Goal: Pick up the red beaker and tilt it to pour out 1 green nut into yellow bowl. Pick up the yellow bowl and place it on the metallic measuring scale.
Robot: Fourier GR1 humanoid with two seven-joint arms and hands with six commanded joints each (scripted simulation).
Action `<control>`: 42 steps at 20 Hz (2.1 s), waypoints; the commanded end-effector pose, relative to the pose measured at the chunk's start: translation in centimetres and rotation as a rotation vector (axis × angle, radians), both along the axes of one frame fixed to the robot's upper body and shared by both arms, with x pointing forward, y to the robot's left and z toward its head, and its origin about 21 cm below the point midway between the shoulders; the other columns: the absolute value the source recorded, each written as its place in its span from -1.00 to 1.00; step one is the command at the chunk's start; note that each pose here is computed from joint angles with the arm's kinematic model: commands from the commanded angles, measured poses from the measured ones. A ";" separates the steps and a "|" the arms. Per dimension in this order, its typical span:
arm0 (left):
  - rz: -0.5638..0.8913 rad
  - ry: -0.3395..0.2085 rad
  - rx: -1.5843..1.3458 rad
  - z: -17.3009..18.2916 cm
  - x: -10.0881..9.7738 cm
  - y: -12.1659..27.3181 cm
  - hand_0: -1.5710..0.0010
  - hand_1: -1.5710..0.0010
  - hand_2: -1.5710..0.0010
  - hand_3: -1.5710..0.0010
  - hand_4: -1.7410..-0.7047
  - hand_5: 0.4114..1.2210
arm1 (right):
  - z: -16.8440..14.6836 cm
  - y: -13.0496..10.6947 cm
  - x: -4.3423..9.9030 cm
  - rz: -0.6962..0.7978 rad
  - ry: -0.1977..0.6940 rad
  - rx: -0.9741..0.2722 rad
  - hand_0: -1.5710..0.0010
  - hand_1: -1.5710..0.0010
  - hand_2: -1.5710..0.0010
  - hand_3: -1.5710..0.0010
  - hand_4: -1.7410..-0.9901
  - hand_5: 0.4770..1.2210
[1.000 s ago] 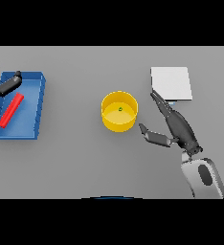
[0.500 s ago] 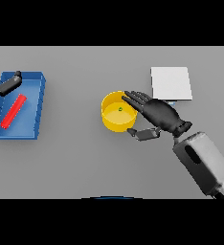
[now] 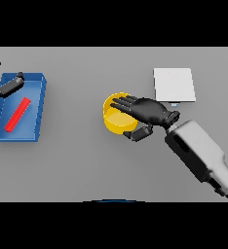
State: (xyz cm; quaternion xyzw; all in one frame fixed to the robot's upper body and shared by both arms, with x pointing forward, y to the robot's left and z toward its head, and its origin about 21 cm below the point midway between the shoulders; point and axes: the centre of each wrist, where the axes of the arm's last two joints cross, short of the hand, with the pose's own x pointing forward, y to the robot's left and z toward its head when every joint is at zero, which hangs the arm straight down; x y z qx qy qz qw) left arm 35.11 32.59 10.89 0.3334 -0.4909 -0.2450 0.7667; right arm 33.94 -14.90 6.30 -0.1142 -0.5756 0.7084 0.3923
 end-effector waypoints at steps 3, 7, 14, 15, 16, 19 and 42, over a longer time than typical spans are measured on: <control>-0.004 -0.017 0.008 0.3 0.1 0.6 1.00 1.00 1.00 1.00 0.83 -0.21 | -0.3 0.4 0.6 0.026 0.032 -0.027 1.00 1.00 1.00 1.00 0.31 -0.45; -0.006 -0.007 -0.002 0.4 0.0 0.4 1.00 1.00 1.00 1.00 0.82 -0.20 | -1.3 1.3 1.3 0.035 0.071 -0.105 1.00 1.00 1.00 1.00 0.21 -0.48; 0.001 0.000 0.009 0.3 0.3 0.9 1.00 1.00 1.00 1.00 0.83 -0.21 | -1.4 2.3 1.2 0.067 0.094 -0.188 1.00 1.00 1.00 1.00 0.16 -0.37; -0.007 -0.001 0.004 0.1 0.4 0.6 1.00 1.00 1.00 1.00 0.83 -0.21 | -1.4 2.7 1.3 0.069 0.090 -0.196 1.00 1.00 0.99 0.98 0.15 -0.32; -0.014 -0.015 0.006 0.3 0.3 0.7 1.00 1.00 1.00 1.00 0.83 -0.22 | -1.7 2.7 1.4 0.056 0.100 -0.214 1.00 0.99 0.96 0.94 0.12 -0.25; -0.010 -0.017 0.003 0.6 0.5 0.7 1.00 1.00 1.00 1.00 0.83 -0.23 | -1.9 3.2 1.3 0.068 0.084 -0.242 0.67 0.70 0.70 0.68 -0.06 0.14; -0.010 -0.019 0.002 1.0 -0.1 0.8 1.00 1.00 1.00 1.00 0.82 -0.23 | 6.9 0.8 1.6 0.025 0.032 -0.255 -0.99 -0.99 -0.97 -0.67 -0.96 0.99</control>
